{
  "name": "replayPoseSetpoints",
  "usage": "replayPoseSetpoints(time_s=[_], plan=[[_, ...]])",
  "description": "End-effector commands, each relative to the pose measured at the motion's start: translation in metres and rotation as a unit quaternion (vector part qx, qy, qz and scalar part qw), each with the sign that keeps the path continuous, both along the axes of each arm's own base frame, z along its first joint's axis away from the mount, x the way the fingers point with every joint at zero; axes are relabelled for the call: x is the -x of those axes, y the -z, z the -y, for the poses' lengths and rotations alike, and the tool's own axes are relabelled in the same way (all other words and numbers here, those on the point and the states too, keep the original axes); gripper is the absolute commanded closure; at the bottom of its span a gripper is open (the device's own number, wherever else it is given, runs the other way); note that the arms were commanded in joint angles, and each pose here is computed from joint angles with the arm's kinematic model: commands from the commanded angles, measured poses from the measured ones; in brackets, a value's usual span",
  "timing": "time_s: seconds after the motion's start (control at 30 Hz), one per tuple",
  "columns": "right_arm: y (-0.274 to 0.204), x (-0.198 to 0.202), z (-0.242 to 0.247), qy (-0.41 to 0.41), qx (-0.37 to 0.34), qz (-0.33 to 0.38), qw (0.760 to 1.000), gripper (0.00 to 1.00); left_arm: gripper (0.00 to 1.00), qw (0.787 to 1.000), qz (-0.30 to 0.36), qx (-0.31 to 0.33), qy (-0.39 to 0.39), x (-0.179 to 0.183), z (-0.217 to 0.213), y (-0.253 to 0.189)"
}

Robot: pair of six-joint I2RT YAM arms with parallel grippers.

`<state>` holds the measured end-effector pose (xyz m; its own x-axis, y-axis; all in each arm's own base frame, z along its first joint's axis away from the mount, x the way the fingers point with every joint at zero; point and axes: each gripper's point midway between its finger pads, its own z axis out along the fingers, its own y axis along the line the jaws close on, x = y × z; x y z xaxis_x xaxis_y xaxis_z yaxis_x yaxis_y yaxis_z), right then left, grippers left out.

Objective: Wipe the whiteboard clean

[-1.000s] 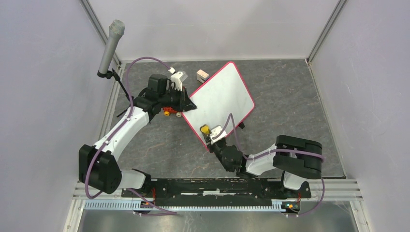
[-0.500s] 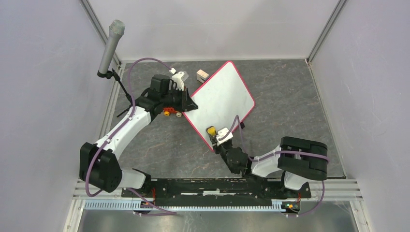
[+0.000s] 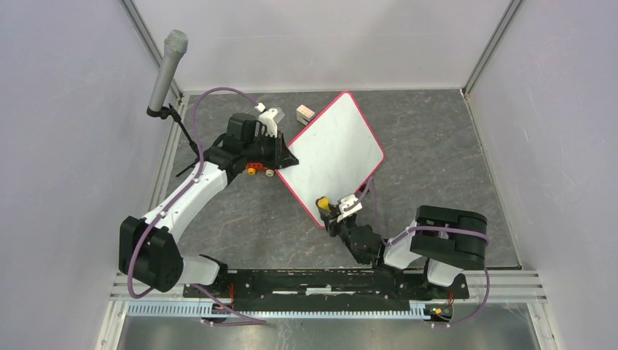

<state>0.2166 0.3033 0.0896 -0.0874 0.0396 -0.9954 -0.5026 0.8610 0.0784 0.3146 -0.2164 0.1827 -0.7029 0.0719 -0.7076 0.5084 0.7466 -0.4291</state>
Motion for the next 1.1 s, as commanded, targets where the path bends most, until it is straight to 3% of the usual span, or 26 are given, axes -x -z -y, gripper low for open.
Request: replayPoseSetpoints(time_s=[0.0, 0.33, 0.47, 0.67, 0.9, 1.07], plan=[[0.011, 0.007, 0.003, -0.014, -0.022, -0.029, 0.999, 0.70, 0.98, 0.934, -0.102, -0.334, -0.079, 0.033, -0.124, 0.113], [-0.070, -0.034, -0.009, -0.001, -0.118, 0.031, 0.993, 0.71, 0.98, 0.933, -0.103, -0.335, -0.082, 0.033, -0.125, 0.113], [-0.038, -0.033, -0.014, -0.012, -0.110, -0.003, 0.994, 0.71, 0.98, 0.933, -0.102, -0.334, -0.082, 0.033, -0.125, 0.113], [0.023, 0.003, 0.002, -0.059, -0.110, -0.088, 0.988, 0.70, 0.98, 0.934, -0.102, -0.332, -0.084, 0.032, -0.126, 0.112], [0.015, -0.004, 0.003, -0.049, -0.093, -0.066, 0.992, 0.69, 0.98, 0.935, -0.101, -0.329, -0.088, 0.031, -0.128, 0.110], [0.003, -0.022, -0.002, -0.024, -0.062, -0.065, 0.996, 0.62, 0.98, 0.938, -0.102, -0.321, -0.083, 0.032, -0.124, 0.109]])
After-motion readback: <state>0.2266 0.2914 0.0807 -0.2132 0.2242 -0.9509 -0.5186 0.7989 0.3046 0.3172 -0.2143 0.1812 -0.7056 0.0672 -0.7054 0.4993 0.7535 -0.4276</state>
